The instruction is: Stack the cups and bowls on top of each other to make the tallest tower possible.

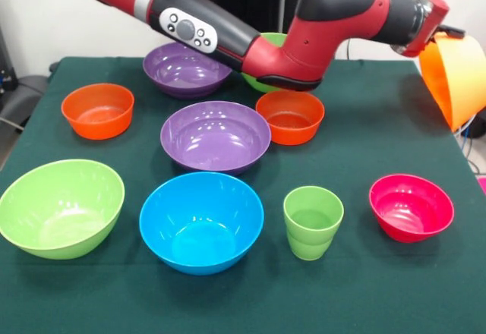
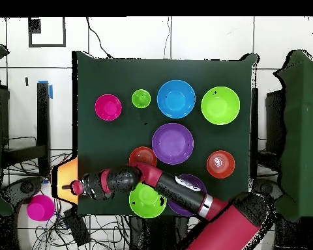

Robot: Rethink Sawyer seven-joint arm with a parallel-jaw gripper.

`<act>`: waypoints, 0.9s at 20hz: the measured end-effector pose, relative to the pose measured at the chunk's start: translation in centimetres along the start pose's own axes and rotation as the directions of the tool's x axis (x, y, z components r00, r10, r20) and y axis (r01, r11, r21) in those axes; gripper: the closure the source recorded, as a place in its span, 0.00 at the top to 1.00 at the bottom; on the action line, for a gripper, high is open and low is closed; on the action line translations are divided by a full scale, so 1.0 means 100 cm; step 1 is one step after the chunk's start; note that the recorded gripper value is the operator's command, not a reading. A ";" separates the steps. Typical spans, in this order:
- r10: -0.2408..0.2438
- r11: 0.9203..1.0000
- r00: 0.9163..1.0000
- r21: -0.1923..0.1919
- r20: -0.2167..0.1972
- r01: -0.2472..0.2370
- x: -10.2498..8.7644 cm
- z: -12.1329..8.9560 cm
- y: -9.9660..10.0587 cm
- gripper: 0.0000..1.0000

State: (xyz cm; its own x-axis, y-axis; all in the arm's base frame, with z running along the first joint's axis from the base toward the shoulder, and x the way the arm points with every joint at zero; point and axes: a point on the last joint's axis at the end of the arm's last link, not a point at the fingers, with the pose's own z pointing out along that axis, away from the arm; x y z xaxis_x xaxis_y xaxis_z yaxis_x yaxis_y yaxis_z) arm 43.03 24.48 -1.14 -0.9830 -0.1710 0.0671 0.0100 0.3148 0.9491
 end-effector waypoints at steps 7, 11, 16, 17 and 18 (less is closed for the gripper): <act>-0.095 0.995 0.994 -0.024 -0.045 0.094 -0.004 -0.006 -0.002 0.00; -0.100 0.995 0.993 -0.036 -0.066 0.098 -0.006 -0.010 -0.002 0.00; -0.083 0.996 0.991 -0.049 -0.109 0.078 -0.009 -0.016 -0.004 0.00; -0.080 0.996 0.990 -0.051 -0.115 0.075 -0.010 -0.017 -0.005 0.00; -0.077 0.996 0.989 -0.055 -0.124 0.071 -0.011 -0.017 -0.005 0.00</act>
State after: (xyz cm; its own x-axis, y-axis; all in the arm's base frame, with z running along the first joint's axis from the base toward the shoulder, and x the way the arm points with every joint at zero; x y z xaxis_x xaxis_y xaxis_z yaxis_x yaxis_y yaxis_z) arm 44.45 22.87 -1.20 -0.9504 -0.3096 0.0311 -0.0498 0.2502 0.9669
